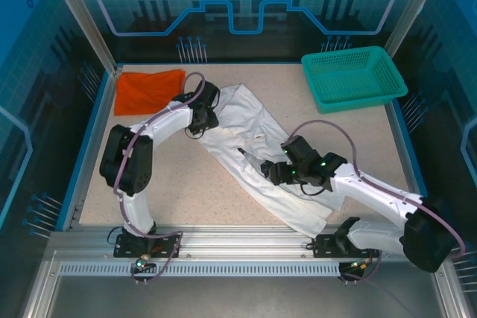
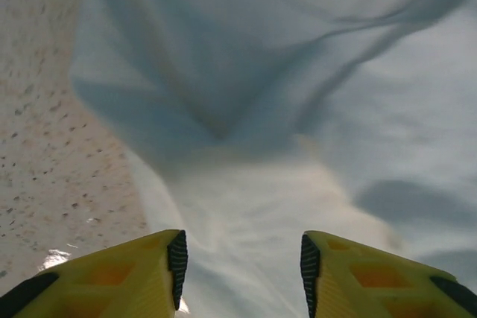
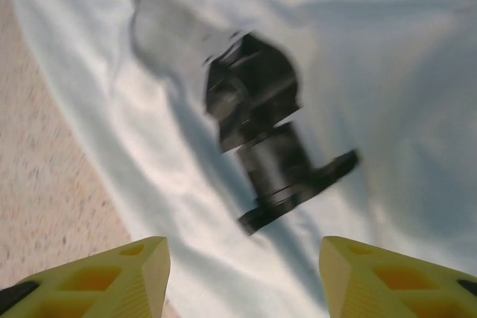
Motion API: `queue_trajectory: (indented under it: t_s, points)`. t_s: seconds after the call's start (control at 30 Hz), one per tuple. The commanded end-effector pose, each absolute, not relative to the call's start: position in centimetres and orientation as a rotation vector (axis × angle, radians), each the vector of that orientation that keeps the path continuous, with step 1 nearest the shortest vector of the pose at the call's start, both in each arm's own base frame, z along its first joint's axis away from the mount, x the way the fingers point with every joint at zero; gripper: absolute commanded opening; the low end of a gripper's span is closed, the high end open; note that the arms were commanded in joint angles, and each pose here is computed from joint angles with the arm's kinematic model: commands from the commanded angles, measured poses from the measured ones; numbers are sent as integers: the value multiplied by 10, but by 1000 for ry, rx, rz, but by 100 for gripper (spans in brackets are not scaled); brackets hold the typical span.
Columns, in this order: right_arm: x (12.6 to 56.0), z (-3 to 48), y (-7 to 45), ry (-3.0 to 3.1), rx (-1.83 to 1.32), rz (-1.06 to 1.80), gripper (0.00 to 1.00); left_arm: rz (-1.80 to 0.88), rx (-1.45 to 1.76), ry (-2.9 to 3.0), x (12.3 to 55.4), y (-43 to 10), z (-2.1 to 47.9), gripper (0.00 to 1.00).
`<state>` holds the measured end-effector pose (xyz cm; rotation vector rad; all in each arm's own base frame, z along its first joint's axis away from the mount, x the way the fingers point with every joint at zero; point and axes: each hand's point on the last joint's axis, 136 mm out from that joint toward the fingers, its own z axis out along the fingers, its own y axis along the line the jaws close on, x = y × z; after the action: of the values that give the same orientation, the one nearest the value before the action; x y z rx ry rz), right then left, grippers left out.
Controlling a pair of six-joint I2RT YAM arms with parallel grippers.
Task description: Fold and stack the t-shirts
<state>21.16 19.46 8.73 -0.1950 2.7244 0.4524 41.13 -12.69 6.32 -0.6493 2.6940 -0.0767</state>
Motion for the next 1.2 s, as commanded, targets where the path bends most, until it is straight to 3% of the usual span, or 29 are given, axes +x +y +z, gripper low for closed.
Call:
queue_trajectory:
  t_s: [0.0, 0.27, 0.53, 0.83, 1.17]
  points:
    - [192, 73, 214, 2807, -388, 466, 55, -16, -671, 2687, 427, -125, 45, 46]
    - [175, 29, 235, 2939, -364, 449, 53, 140, -542, 2763, 480, -129, 14, 45]
    - [190, -5, 253, 3047, -144, 400, 53, 8, -414, 2785, 552, -170, -1, 47]
    - [225, -10, 329, 3057, 88, 611, 54, -333, -372, 2608, 615, -193, 23, 57]
    - [259, 8, 381, 2994, 231, 572, 58, -429, -308, 2414, 653, -184, 85, 65]
